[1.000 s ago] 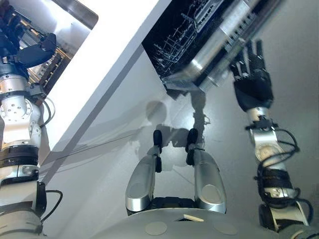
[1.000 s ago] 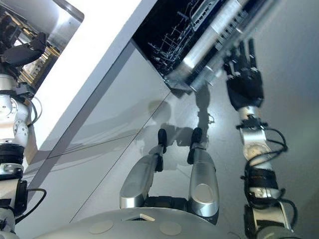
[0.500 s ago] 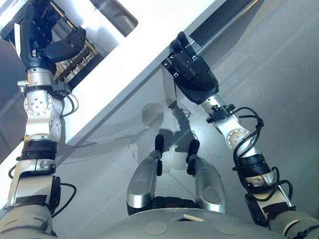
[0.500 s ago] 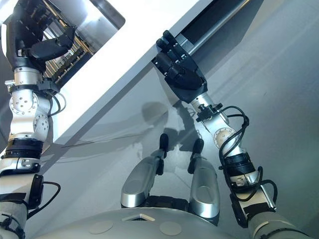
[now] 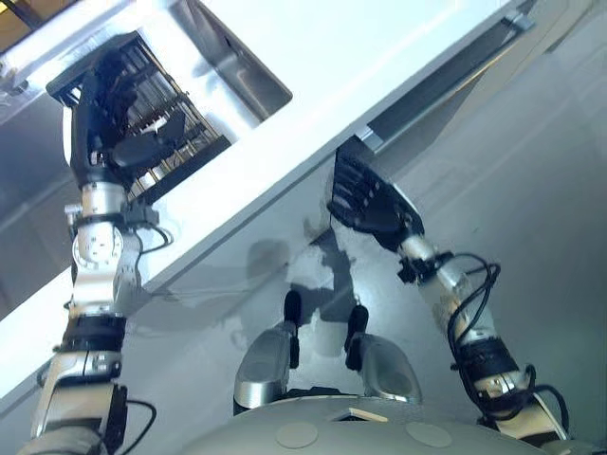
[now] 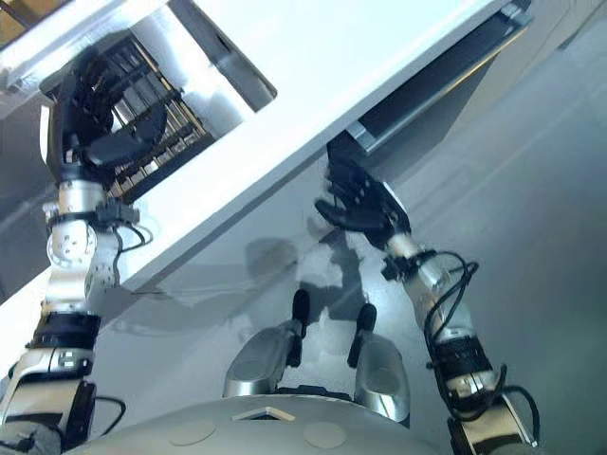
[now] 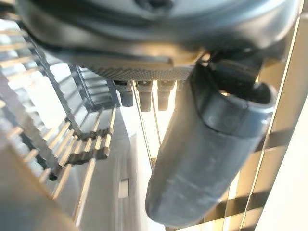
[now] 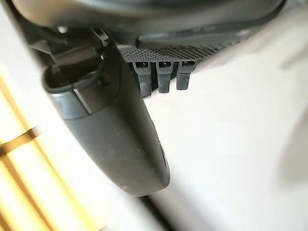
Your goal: Pick up plates and place into dishwasher.
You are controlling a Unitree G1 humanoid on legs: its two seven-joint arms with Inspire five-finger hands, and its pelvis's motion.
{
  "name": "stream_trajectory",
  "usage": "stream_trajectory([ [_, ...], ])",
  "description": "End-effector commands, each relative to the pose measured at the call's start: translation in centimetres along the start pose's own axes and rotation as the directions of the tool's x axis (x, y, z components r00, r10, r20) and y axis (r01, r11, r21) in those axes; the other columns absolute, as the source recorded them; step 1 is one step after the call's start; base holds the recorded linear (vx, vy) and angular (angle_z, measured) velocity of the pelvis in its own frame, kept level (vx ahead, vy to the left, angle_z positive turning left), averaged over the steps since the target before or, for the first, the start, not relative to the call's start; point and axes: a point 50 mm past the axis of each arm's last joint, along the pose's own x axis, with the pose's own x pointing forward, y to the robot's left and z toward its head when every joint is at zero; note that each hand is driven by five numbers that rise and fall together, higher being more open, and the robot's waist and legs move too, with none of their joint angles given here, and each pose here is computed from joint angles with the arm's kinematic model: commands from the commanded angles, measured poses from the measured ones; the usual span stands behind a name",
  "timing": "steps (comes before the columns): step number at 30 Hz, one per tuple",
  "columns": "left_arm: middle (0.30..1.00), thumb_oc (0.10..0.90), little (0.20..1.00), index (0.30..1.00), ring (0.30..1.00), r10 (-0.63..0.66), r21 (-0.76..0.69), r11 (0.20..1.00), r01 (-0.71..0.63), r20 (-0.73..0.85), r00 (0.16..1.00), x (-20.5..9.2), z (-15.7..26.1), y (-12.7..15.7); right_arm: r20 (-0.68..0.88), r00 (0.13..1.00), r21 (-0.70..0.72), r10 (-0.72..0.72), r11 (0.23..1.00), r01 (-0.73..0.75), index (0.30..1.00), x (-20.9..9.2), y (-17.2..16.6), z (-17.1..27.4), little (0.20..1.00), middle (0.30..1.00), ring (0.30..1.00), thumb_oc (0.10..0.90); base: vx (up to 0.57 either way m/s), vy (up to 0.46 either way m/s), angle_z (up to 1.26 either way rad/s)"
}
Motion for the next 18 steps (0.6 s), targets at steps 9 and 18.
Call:
stream_trajectory([
  [9, 0.900, 0.800, 0.900, 0.900, 0.900, 0.101, -0.021, 0.995, -0.101, 0.010, 0.995, -2.3, -1.4, 1.0, -0.116, 0.969, -0.301, -0.220, 0.937, 0.177, 0.900, -3.8, -2.5, -4.5, 0.900, 0.900, 0.900, 0.800, -0.03, -0.063, -0.03],
  [18, 0.900, 0.800, 0.900, 0.900, 0.900, 0.102, -0.067, 0.992, -0.106, -0.055, 0.993, -1.7, -2.5, 0.6, -0.591, 0.721, -0.365, -0.362, 0.917, 0.161, 0.900, -10.1, -5.0, -12.8, 0.900, 0.900, 0.900, 0.800, -0.01, -0.056, 0.03],
])
